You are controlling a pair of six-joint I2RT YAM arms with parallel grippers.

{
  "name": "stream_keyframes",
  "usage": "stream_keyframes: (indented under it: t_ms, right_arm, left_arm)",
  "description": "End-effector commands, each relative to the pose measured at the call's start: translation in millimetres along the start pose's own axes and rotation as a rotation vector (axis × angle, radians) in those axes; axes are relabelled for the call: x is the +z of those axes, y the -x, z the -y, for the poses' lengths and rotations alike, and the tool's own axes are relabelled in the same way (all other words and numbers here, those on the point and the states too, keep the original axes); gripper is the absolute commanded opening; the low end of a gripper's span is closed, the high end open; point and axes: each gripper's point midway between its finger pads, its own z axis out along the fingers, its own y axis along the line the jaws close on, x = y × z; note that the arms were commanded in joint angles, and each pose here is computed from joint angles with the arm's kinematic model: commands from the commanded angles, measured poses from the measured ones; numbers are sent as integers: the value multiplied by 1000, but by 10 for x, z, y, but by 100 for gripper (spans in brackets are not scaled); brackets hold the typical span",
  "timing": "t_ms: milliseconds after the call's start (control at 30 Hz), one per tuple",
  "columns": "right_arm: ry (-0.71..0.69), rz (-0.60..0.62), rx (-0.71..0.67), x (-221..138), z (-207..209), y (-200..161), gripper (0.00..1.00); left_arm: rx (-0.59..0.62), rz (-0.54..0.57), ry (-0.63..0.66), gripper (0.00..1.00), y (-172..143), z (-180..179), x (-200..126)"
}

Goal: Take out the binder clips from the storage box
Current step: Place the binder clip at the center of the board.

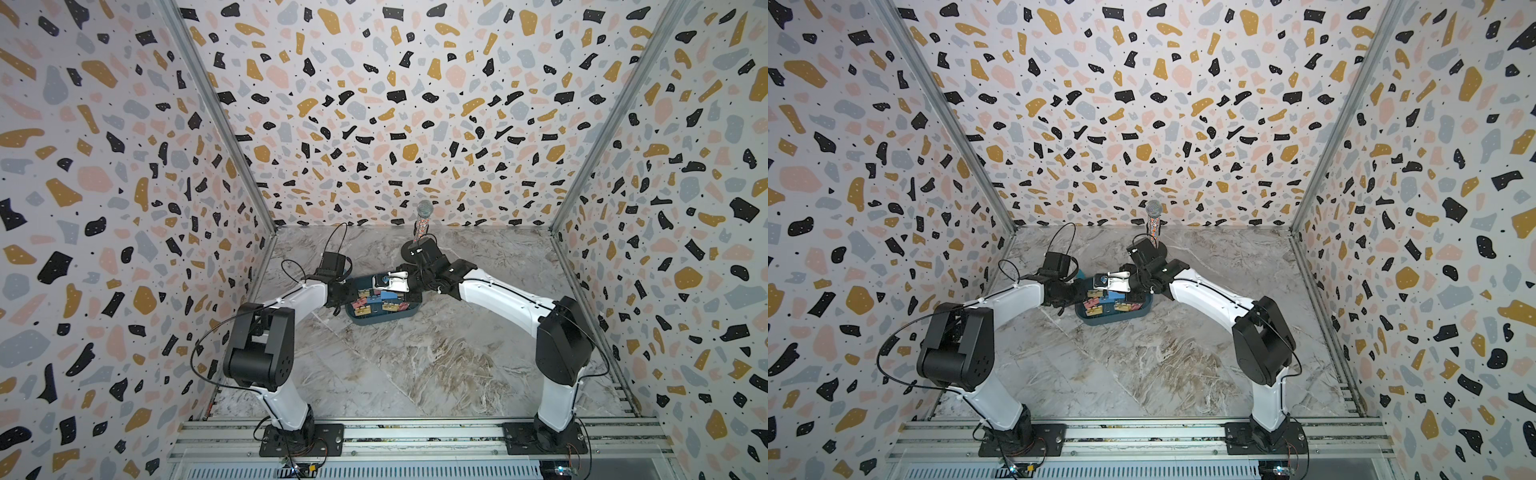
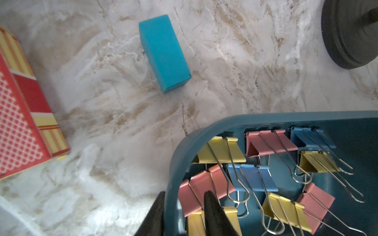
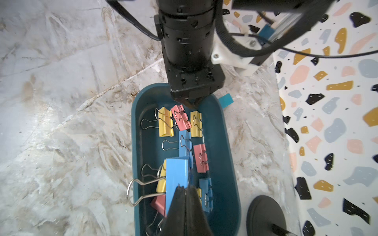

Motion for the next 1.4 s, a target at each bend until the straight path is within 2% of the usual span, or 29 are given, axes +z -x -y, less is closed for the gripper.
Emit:
stream_keyframes:
  t_ms: [0, 300, 533, 967, 1367]
  right_arm:
    - [-84, 0, 6, -421, 189, -28, 0]
    - [-178, -71, 69, -743, 373, -547, 0]
    - [-210, -103, 102, -795, 511, -985, 0]
    - [-126, -95, 9, -568, 596, -1478, 0]
    - [-85, -113, -49, -249, 670, -1772, 0]
  left_arm:
    - [-5, 19, -10, 33, 43, 15, -91]
    - [-2, 20, -3, 33, 34, -2, -93]
    - [-3, 18, -12, 33, 31, 16, -98]
    - [-3, 19, -15, 33, 17, 14, -121]
    - [-9, 24, -13, 33, 12, 6, -145]
